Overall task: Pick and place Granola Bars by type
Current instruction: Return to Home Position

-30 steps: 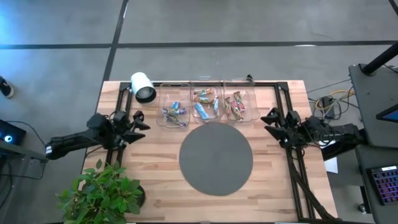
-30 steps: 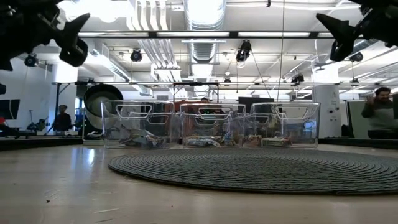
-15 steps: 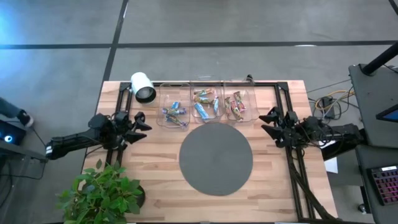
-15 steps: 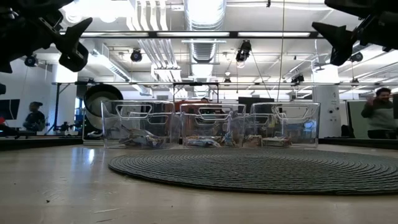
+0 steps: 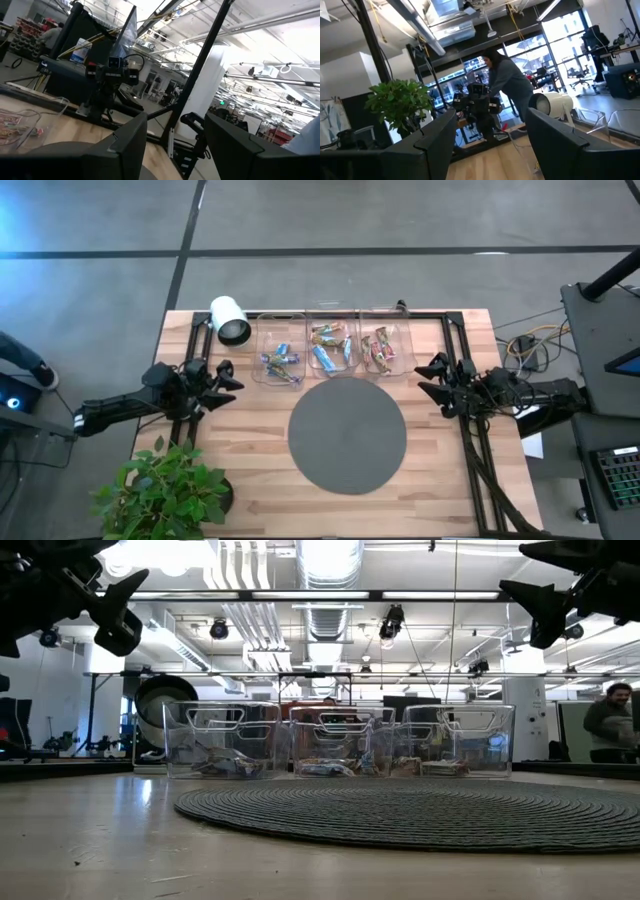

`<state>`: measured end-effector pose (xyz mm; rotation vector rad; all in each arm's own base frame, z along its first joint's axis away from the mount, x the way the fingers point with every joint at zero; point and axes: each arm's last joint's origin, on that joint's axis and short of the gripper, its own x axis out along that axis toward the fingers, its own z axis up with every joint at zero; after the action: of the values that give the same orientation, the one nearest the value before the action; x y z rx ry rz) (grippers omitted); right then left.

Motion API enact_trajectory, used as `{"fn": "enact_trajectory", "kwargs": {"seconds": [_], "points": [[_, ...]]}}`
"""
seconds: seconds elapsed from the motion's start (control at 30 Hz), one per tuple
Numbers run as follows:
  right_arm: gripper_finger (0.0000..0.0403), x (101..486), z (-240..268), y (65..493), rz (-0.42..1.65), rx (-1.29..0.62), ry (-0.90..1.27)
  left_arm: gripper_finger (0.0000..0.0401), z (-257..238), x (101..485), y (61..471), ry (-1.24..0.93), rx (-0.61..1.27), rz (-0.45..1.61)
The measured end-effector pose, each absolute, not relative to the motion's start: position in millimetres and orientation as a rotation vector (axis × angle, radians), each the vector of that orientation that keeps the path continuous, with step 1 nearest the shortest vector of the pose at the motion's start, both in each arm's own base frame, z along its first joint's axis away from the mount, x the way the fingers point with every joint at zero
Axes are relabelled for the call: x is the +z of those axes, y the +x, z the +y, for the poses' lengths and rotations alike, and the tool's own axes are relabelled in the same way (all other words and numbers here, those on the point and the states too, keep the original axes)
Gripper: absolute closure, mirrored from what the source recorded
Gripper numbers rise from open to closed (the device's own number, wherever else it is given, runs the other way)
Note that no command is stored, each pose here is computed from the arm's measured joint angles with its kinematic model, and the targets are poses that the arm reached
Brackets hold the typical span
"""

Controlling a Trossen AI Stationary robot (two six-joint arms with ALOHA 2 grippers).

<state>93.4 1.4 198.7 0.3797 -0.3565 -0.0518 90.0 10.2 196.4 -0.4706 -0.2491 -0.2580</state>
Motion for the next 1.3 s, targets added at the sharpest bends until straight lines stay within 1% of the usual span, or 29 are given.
{"fn": "enact_trajectory", "kwargs": {"seconds": [1.3], "points": [[0.0177,198.6,1.4,93.8,-0.353,-0.054,0.379,0.0218,10.5,195.3,91.3,-0.476,-0.255,-0.234]]}}
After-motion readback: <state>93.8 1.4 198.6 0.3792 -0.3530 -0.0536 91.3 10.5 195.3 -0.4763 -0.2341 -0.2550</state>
